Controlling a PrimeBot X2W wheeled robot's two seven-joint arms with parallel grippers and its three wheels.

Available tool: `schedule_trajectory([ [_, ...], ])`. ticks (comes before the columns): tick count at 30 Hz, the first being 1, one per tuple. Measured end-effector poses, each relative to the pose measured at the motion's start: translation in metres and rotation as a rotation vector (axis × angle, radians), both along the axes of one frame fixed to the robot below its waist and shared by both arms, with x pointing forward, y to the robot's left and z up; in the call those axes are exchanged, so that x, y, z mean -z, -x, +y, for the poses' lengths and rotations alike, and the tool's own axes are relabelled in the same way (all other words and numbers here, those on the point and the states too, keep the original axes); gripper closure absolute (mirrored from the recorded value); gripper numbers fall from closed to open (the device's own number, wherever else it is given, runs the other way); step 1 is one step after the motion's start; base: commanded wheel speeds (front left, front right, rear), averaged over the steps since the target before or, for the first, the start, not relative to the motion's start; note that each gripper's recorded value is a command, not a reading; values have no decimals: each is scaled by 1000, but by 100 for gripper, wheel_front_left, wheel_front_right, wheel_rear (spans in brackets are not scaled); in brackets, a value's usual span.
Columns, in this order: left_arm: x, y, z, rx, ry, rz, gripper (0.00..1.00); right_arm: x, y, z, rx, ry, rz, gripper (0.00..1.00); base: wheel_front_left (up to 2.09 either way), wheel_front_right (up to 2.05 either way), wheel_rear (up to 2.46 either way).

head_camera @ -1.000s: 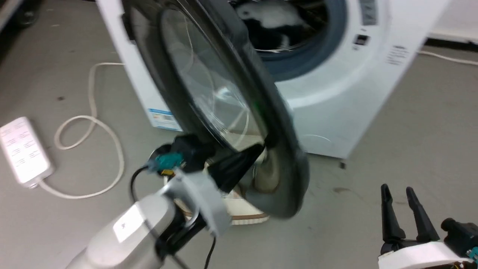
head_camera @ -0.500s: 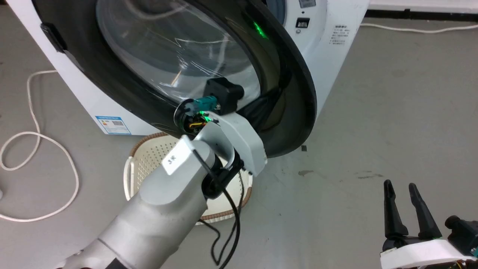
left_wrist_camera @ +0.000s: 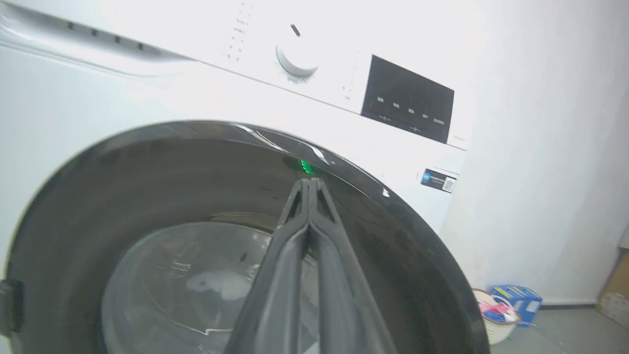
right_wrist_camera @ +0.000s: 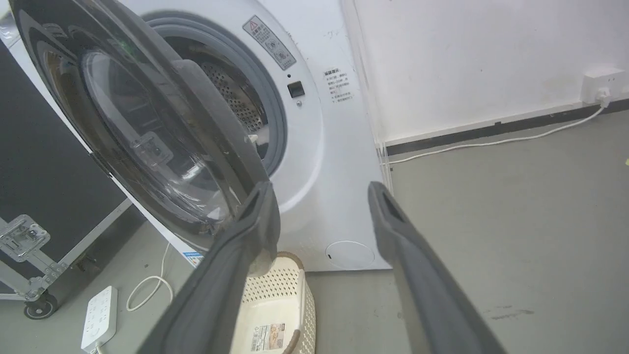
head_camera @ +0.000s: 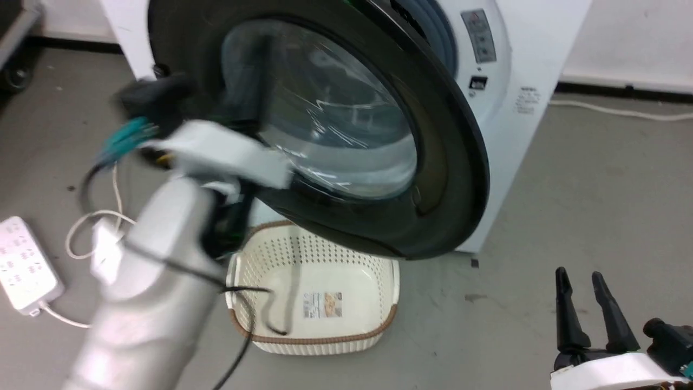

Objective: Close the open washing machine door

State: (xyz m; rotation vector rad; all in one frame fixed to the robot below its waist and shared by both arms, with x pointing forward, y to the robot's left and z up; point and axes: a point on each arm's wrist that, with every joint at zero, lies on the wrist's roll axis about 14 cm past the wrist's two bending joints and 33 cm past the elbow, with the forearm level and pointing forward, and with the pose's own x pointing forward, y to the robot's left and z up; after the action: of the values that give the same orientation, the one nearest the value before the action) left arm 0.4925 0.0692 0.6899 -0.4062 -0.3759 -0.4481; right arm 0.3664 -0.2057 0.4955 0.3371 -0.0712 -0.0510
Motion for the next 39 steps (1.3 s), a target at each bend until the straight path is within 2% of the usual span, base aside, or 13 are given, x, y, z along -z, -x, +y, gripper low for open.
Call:
schedule_trajectory([
  [3,-7,12,48,-164,-34,-51,100,-8,0,8,-25,-2,-26,0,0,0,0],
  [6,13,25,86,-297,-76,-26,100,-14,1,12,-36,-2,-42,0,0,0,0],
  [9,41,40,111,-377,-111,27,100,-13,6,13,-38,-3,-41,0,0,0,0],
  [15,108,64,134,-431,-205,180,100,-9,12,13,-40,-1,-29,0,0,0,0],
  [16,142,76,138,-424,-250,269,100,-9,12,16,-48,5,-26,0,0,0,0],
  [22,171,90,135,-374,-297,355,100,-4,12,21,-65,4,-11,0,0,0,0],
  [23,174,91,133,-360,-292,365,58,-3,11,22,-68,7,-10,0,0,0,0],
  [24,175,92,132,-354,-289,368,1,-3,11,24,-73,10,-8,0,0,0,0],
  [31,168,91,132,-365,-252,352,0,0,9,31,-101,73,3,0,0,0,0],
  [32,166,90,133,-371,-249,342,0,1,9,31,-102,77,4,5,0,0,0],
  [33,164,90,133,-376,-247,337,0,1,9,30,-101,79,5,5,0,0,0],
  [34,163,89,134,-379,-246,331,0,1,8,30,-102,88,5,100,0,0,0],
  [39,158,87,133,-390,-245,311,0,-4,0,47,-149,94,-12,100,0,0,0],
])
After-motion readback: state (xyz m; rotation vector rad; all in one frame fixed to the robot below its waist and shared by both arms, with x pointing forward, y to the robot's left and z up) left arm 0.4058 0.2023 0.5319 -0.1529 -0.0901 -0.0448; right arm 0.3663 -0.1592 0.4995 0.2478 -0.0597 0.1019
